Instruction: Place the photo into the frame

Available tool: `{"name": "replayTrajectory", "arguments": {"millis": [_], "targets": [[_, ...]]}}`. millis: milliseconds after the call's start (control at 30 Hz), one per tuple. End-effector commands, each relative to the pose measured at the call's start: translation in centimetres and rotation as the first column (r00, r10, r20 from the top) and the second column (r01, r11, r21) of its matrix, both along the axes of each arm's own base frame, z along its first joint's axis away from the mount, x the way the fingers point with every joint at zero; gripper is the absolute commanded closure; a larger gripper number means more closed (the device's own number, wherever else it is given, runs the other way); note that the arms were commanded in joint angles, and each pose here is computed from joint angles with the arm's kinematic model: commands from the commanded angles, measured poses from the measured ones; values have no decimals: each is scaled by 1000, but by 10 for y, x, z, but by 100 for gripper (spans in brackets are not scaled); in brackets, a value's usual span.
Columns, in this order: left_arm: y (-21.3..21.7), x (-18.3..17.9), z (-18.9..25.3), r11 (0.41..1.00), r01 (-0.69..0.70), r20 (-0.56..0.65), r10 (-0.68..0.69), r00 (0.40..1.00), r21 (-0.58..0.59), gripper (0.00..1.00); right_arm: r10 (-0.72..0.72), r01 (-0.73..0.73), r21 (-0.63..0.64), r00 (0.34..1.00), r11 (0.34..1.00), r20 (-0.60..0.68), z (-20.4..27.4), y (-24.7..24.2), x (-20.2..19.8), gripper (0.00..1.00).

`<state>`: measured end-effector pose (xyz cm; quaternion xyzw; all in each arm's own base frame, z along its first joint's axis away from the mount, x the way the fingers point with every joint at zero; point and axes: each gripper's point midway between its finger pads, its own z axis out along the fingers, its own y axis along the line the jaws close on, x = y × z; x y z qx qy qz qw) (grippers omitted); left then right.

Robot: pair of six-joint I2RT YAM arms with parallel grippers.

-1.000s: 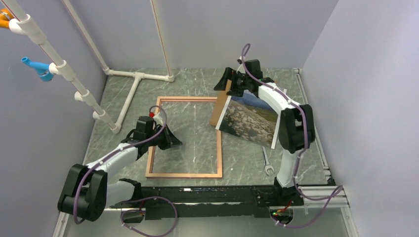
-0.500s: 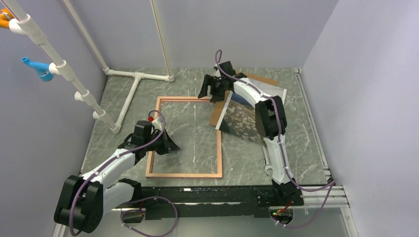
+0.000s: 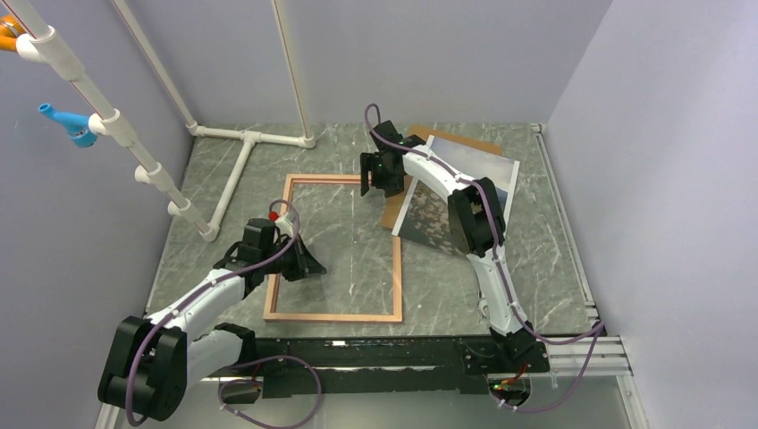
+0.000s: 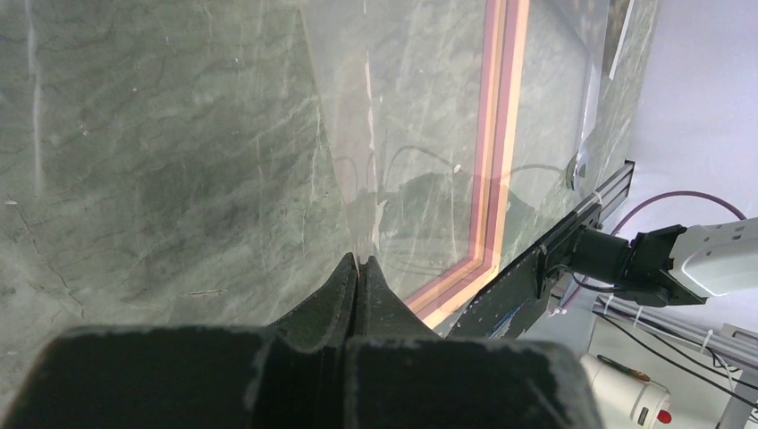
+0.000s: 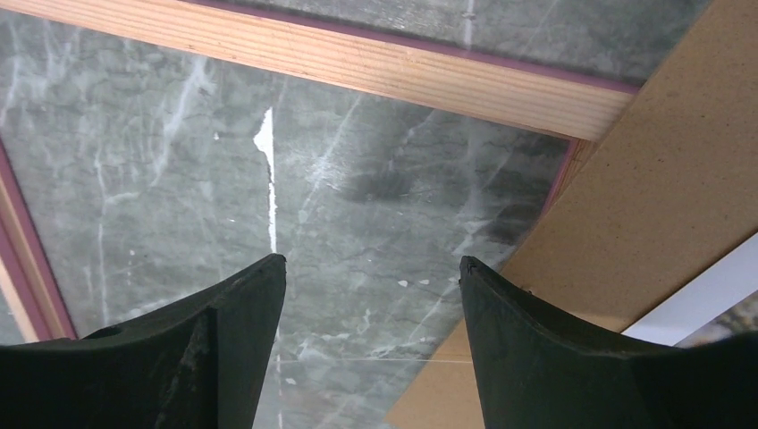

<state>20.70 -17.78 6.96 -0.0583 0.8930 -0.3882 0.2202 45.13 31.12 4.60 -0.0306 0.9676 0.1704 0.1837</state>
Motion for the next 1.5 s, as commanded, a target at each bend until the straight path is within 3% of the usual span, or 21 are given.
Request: {"name": "replayTrajectory", "arguments": {"millis": [0, 667, 967, 1300, 1467], "targets": [[-1, -2, 0, 1000, 29, 8, -29, 1000, 6, 100, -32, 34, -124, 999, 992, 20, 12, -32, 1, 26], [1, -3, -10, 1000, 22, -20, -21, 1000, 21, 100, -58, 62, -177, 998, 982, 30, 32, -64, -7, 25], [2, -6, -15, 1000, 22, -33, -21, 999, 22, 100, -104, 100, -249, 995, 963, -4, 18, -102, -12, 25], [2, -7, -17, 999, 27, -37, -26, 999, 26, 100, -49, 51, -50, 998, 997, 27, 54, -61, -5, 26], [1, -7, -17, 999, 32, -40, -31, 999, 22, 100, -14, 15, -10, 1000, 1000, 20, 56, -36, -4, 31]]}}
